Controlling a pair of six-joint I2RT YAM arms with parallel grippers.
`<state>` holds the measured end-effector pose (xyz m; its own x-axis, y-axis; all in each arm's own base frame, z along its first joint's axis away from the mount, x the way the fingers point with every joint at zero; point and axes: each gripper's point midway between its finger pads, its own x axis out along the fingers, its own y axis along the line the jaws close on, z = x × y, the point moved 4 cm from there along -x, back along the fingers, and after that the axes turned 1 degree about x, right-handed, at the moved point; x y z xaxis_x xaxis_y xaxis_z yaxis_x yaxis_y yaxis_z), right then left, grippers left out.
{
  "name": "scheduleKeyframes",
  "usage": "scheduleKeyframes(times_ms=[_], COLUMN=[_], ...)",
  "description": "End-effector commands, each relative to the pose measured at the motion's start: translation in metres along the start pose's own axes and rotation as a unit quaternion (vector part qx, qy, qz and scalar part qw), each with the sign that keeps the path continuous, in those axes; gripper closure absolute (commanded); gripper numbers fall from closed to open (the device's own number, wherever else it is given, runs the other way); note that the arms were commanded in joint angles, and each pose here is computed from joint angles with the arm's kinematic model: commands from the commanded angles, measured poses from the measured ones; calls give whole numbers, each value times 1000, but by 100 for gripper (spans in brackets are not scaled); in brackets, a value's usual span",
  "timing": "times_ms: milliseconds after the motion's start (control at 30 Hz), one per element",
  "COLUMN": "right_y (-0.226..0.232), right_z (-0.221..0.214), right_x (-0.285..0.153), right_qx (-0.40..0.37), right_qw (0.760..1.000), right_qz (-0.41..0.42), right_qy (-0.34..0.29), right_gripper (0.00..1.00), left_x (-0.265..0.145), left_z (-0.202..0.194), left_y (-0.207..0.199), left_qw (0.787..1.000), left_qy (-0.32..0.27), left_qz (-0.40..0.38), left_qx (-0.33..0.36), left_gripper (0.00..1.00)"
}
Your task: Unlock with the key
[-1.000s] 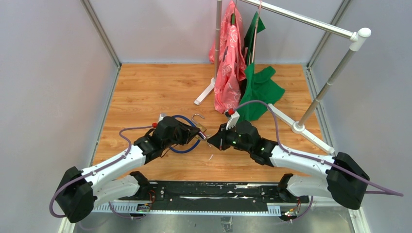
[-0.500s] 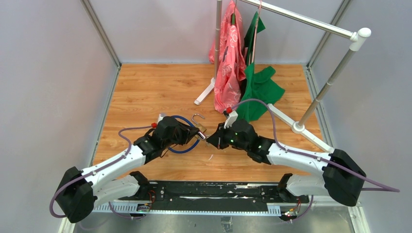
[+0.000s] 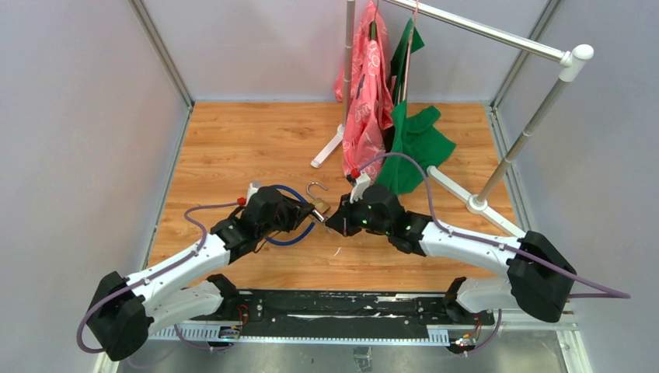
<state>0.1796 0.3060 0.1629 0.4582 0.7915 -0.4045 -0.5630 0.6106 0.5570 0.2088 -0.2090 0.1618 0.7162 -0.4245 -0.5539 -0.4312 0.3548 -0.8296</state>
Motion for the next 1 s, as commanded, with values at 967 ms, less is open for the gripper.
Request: scheduleKeyframes(times_ms=[967], right_y=[14], right_z=[22], right_x=[-16], right_qx=[-20], right_qw=[999], right_qz=[39], right_qy=[-3], right_gripper=[60], left_x=[-13], left_z=[-10], left_y=[-12], left_qw=[999], left_qy=[32], left_qz=[-31], left_qx=[1], left_gripper=[100])
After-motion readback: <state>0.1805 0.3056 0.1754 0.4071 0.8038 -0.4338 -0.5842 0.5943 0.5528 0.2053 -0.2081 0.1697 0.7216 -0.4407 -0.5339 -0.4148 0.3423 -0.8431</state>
